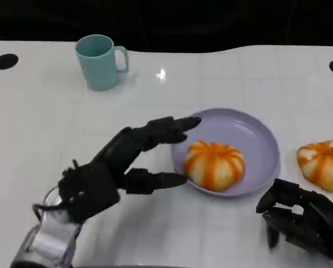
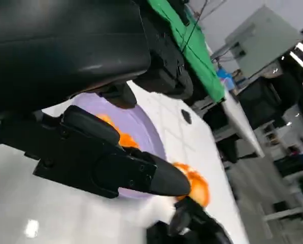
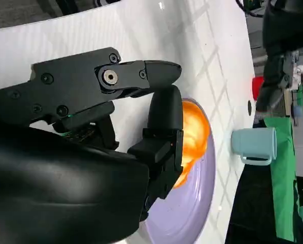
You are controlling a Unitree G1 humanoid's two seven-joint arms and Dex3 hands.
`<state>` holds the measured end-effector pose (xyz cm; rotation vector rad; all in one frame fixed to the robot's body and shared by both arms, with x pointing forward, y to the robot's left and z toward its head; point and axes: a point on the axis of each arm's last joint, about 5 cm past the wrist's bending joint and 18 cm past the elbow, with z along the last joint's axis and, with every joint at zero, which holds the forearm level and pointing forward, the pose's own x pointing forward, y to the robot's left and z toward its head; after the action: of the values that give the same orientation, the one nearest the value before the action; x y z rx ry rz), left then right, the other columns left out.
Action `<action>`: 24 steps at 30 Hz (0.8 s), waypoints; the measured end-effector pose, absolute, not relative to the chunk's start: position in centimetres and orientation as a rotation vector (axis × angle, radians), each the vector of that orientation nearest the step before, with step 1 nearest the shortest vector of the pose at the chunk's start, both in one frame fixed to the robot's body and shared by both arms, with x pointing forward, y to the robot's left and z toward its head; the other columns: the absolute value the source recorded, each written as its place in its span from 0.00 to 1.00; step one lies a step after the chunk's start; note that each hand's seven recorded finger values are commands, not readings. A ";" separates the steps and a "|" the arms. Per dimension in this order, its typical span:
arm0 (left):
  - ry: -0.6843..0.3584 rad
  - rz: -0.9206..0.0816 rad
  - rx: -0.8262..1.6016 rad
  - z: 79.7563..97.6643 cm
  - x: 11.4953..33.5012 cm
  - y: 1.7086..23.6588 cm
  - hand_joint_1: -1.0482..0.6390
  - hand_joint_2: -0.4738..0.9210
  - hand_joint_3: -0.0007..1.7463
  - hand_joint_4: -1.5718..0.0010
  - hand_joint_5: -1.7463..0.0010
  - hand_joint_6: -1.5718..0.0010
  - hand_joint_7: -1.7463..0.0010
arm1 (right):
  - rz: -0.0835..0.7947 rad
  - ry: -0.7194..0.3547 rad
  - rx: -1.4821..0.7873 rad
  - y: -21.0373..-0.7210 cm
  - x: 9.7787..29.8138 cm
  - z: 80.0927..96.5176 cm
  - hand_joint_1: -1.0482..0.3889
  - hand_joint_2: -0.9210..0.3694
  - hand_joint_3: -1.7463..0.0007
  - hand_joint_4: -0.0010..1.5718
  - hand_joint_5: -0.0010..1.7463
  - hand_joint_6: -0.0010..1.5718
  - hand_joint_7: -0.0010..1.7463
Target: Grasp the bread from the table and place it into the plate.
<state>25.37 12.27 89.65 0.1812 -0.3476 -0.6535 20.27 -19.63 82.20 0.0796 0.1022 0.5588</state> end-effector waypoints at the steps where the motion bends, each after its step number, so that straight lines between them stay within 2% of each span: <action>1: -0.345 -0.649 0.148 89.4 25.0 12.5 0.28 1.00 0.07 0.84 0.39 0.62 0.87 | 0.559 0.102 0.076 -19.6 20.3 82.2 0.35 0.00 0.85 0.42 1.00 0.41 0.81; 2: -0.345 -0.645 0.118 89.3 24.8 12.6 0.31 1.00 0.06 0.85 0.33 0.64 0.78 | 0.560 0.102 0.074 -19.6 20.2 82.2 0.36 0.00 0.85 0.42 1.00 0.41 0.81; 3: -0.346 -0.641 0.082 89.2 24.5 12.8 0.33 1.00 0.06 0.87 0.27 0.72 0.58 | 0.560 0.102 0.072 -19.6 20.2 82.3 0.36 0.00 0.84 0.42 1.00 0.41 0.81; 6: -0.339 -0.631 -0.021 88.9 23.8 13.4 0.33 1.00 0.06 0.88 0.11 0.85 0.22 | 0.562 0.104 0.073 -19.6 20.2 82.3 0.37 0.00 0.84 0.41 1.00 0.40 0.81; 9: -0.329 -0.603 -0.078 88.4 23.1 13.7 0.31 1.00 0.07 0.83 0.03 0.86 0.11 | 0.571 0.104 0.084 -19.7 20.1 82.2 0.37 0.00 0.84 0.42 1.00 0.40 0.81; 14: -0.295 -0.576 -0.114 87.7 22.2 14.0 0.31 1.00 0.07 0.83 0.02 0.86 0.08 | 0.572 0.099 0.081 -19.7 20.0 82.1 0.37 0.00 0.84 0.42 1.00 0.41 0.81; 20: -0.301 -0.576 -0.123 87.9 22.3 13.9 0.31 1.00 0.08 0.83 0.01 0.87 0.07 | 0.572 0.098 0.080 -19.7 20.0 82.1 0.37 0.00 0.84 0.42 1.00 0.41 0.81; 21: -0.301 -0.576 -0.124 88.0 22.3 13.9 0.24 1.00 0.07 0.73 0.01 0.79 0.07 | 0.573 0.098 0.080 -19.7 20.0 82.1 0.36 0.00 0.85 0.43 1.00 0.41 0.81; 24: -0.222 -0.534 -0.303 86.8 21.0 14.2 0.18 1.00 0.09 0.64 0.00 0.70 0.08 | 0.572 0.102 0.080 -19.7 20.0 82.1 0.35 0.00 0.86 0.43 1.00 0.42 0.82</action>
<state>21.02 14.24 86.78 -0.3031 -0.2222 -0.5342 19.98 -19.68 82.15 0.0801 0.1022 0.5718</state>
